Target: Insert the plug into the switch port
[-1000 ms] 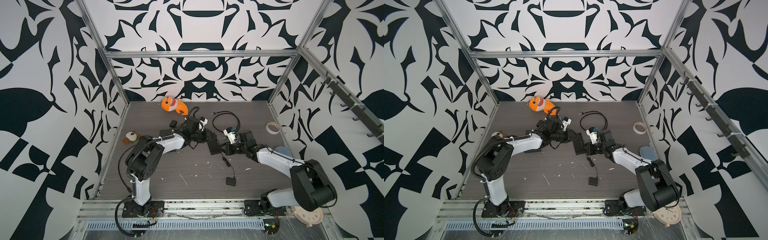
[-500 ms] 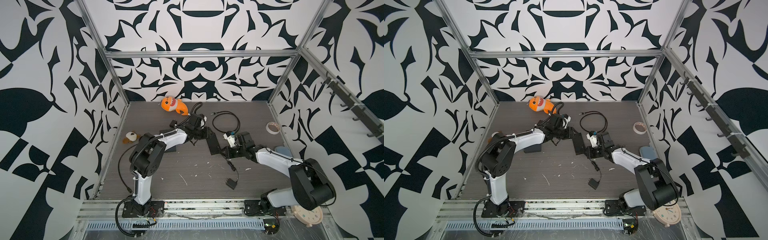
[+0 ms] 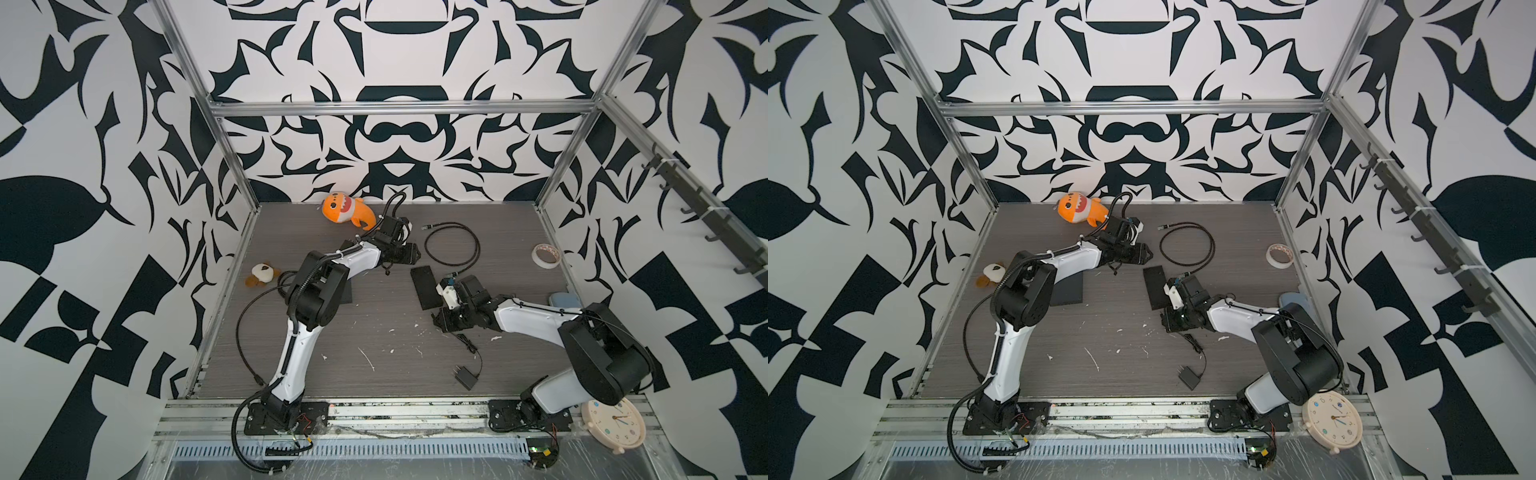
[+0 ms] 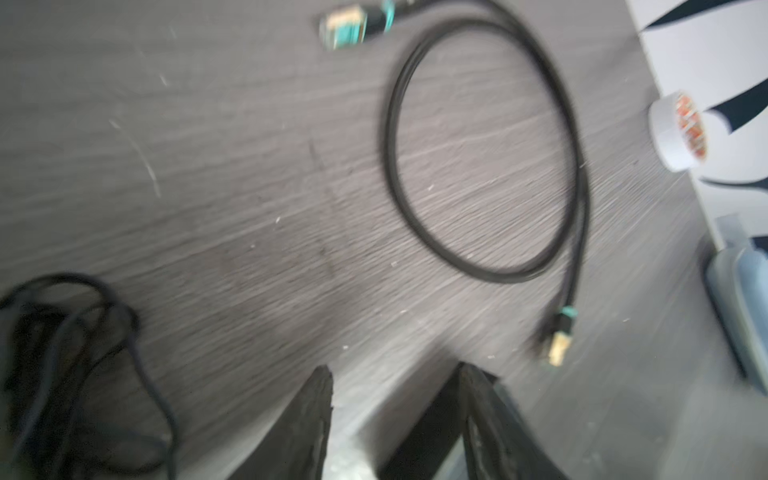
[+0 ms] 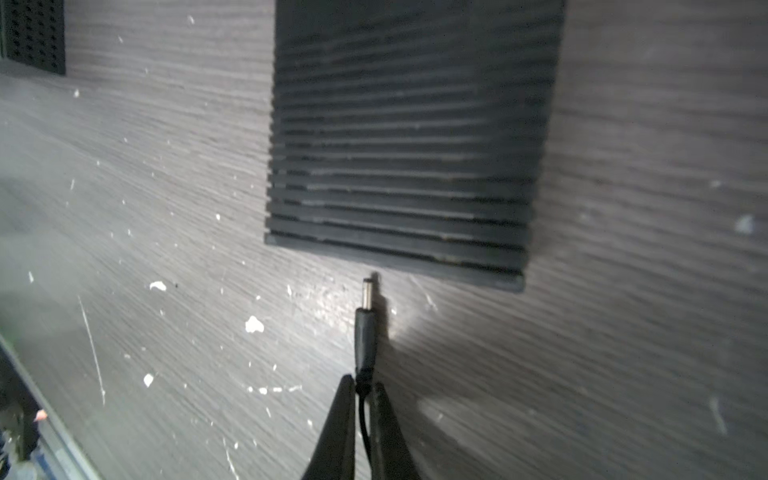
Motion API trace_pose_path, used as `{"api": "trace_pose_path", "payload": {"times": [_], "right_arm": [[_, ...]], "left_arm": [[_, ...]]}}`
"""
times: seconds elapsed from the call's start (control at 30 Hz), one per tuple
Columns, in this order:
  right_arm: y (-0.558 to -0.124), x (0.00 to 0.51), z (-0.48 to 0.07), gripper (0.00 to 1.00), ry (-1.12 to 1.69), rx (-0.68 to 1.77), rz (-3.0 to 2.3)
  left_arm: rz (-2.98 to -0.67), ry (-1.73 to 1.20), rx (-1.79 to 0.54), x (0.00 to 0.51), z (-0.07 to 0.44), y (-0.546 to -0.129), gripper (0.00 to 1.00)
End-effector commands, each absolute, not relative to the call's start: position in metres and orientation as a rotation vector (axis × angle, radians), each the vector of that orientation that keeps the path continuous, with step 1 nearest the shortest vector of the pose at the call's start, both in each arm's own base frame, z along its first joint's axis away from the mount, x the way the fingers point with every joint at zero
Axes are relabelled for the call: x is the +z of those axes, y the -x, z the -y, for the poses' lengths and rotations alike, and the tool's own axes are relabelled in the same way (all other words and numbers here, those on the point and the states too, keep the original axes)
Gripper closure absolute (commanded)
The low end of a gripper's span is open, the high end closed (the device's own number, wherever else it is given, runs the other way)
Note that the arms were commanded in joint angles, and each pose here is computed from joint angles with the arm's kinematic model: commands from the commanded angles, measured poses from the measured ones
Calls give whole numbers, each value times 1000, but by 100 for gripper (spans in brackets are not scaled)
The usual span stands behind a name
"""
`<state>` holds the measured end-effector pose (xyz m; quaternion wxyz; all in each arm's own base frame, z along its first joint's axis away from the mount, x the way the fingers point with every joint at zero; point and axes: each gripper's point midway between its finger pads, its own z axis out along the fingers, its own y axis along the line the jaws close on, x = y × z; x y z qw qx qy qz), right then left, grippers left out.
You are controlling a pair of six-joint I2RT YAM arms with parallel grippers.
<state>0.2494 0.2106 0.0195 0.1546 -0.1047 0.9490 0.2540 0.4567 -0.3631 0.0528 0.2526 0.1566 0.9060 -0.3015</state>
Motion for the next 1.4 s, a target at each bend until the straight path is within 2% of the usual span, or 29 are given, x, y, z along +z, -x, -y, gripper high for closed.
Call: {"api": "trace_pose_path", "payload": {"times": [0.0, 0.17, 0.33, 1.37], "right_arm": [[-255, 11, -203, 88, 236, 643, -2690], [-254, 9, -202, 88, 268, 606, -2620], [-242, 5, -198, 88, 266, 594, -2615], [-252, 29, -206, 88, 278, 650, -2441]], "left_arm": [[-2473, -524, -901, 51, 372, -450, 48], [-2476, -605, -930, 47, 378, -448, 48], [-2515, -685, -848, 37, 375, -451, 47], [-2508, -728, -927, 24, 382, -444, 47]]}}
